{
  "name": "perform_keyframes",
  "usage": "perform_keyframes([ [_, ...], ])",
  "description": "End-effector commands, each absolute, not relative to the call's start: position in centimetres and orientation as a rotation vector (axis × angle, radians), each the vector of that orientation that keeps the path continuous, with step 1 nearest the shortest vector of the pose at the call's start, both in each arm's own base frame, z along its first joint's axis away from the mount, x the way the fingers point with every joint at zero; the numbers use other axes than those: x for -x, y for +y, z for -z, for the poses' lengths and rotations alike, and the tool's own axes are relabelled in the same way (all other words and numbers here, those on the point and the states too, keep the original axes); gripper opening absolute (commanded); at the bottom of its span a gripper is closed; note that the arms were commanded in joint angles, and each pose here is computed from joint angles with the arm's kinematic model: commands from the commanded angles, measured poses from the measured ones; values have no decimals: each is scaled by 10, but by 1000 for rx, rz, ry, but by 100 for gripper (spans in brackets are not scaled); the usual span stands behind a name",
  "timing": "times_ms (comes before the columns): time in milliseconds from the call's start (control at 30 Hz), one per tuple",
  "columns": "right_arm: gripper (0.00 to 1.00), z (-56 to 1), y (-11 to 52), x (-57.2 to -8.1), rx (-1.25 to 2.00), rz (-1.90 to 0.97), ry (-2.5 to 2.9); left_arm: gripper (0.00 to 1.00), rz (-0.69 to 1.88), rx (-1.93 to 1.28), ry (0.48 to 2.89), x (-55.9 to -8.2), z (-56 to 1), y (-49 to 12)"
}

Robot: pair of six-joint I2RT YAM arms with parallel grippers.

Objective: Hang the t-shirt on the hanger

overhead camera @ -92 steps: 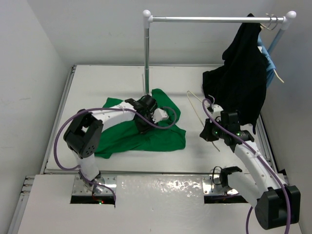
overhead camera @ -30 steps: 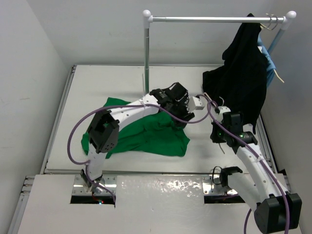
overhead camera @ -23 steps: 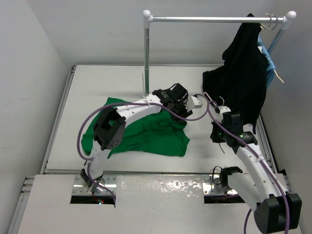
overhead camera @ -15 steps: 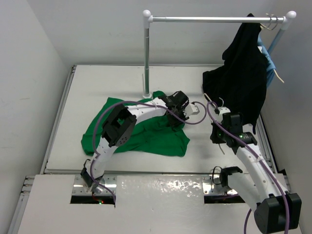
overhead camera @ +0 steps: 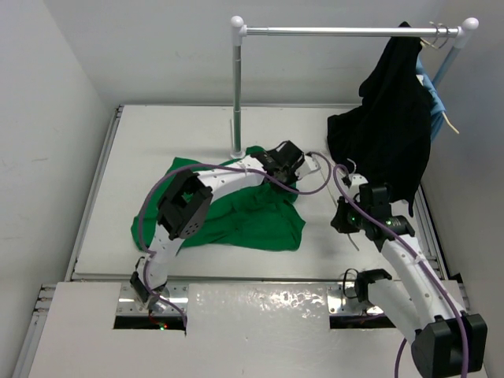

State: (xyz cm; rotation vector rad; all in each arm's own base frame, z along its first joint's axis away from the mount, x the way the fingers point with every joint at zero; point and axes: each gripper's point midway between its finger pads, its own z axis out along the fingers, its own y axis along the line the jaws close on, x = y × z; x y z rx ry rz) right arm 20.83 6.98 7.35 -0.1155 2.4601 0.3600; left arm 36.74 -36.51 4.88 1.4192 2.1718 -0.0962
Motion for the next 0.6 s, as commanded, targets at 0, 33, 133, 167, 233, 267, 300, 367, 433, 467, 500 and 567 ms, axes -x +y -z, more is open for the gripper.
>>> perform_keyframes([
  [0,0,-81,80,-217,121,-398,2408,0,87,-1161,2044,-406,-130,-363],
  [33,0,-79,80,-215,123,-396,2414,0,91,-1154,2045,-407,-132,-362],
  [133,0,-80,84,-212,132,-416,2404,0,99,-1174,2056,-404,-129,-361],
  [167,0,-81,86,-211,138,-424,2401,0,101,-1174,2057,-404,-129,-361],
  [233,0,-83,95,-205,168,-472,2403,0,115,-1144,2064,-410,-131,-360],
  [267,0,-84,98,-202,180,-496,2402,0,123,-1125,2072,-414,-131,-359],
  [300,0,-85,107,-198,198,-545,2402,0,154,-1101,2089,-419,-129,-358],
  [367,0,-84,113,-192,218,-569,2402,0,171,-1081,2099,-425,-132,-356],
  [433,0,-85,124,-186,255,-599,2395,0,180,-1089,2107,-424,-127,-357],
  [467,0,-87,130,-186,254,-623,2382,0,186,-1090,2109,-424,-126,-357],
  [500,0,-88,138,-181,286,-650,2376,0,197,-1095,2108,-423,-126,-359],
  [567,0,-85,143,-177,305,-656,2384,0,206,-1099,2107,-422,-127,-360],
])
